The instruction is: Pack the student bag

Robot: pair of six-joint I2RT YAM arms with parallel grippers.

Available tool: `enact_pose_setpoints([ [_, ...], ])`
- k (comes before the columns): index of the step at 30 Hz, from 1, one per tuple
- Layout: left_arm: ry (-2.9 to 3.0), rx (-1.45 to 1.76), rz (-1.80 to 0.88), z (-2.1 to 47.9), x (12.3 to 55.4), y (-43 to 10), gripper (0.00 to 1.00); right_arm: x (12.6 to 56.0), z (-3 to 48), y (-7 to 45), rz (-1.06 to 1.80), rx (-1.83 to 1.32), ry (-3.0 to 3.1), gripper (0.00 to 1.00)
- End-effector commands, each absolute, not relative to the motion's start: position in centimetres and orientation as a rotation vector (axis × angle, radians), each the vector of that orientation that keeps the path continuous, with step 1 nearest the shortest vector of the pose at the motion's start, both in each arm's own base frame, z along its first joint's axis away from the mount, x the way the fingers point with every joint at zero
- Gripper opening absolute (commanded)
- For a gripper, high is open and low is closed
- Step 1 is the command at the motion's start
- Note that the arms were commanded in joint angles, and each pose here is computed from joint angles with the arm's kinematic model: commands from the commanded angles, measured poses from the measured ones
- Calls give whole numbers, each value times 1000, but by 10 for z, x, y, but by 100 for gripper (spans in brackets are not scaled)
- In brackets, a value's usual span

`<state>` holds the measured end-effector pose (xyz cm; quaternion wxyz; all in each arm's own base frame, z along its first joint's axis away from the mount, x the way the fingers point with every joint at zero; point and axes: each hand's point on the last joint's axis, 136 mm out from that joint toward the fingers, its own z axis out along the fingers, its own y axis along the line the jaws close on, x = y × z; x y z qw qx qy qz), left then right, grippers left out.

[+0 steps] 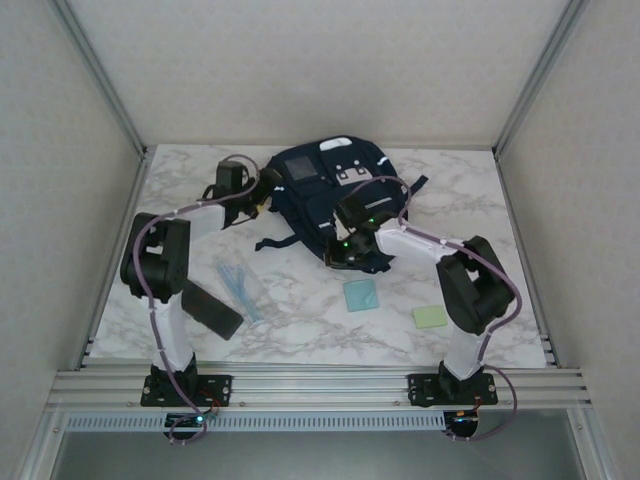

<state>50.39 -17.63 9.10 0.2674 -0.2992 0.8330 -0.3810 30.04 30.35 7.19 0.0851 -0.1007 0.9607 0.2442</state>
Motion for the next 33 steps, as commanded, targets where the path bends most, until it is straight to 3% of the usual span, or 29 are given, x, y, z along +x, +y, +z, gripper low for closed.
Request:
enact_pose_setpoints([
  [1, 2227, -832, -1065, 107, 469, -185, 89, 324, 114, 359, 989, -414, 2706, 0],
  [8, 2235, -866, -1209, 93, 431, -240, 83, 322, 117, 382, 1058, -468, 2699, 0],
  [10, 2246, -847, -1208, 90, 433, -251, 75, 317, 119, 383, 1093, -463, 2701, 0],
  [11, 2248, -834, -1209, 88, 435, -255, 59, 311, 119, 382, 1119, -467, 2710, 0],
  [12, 2249, -830, -1211, 86, 437, -257, 32, 304, 119, 381, 1134, -474, 2726, 0],
  [13, 2254, -832, -1205, 83, 439, -257, 12, 299, 118, 378, 1137, -478, 2743, 0],
  [14, 2264, -832, -1186, 80, 439, -254, 0, 291, 115, 373, 1134, -485, 2780, 0],
  [23, 2387, -645, -915, 73, 437, -214, 0, 203, 86, 292, 940, -447, 3266, 0],
  [28, 2417, -502, -857, 84, 436, -210, 0, 214, 72, 238, 656, -346, 3335, 0],
  [33, 2478, -378, -786, 86, 436, -198, 0, 258, 79, 165, 168, -350, 3287, 0],
])
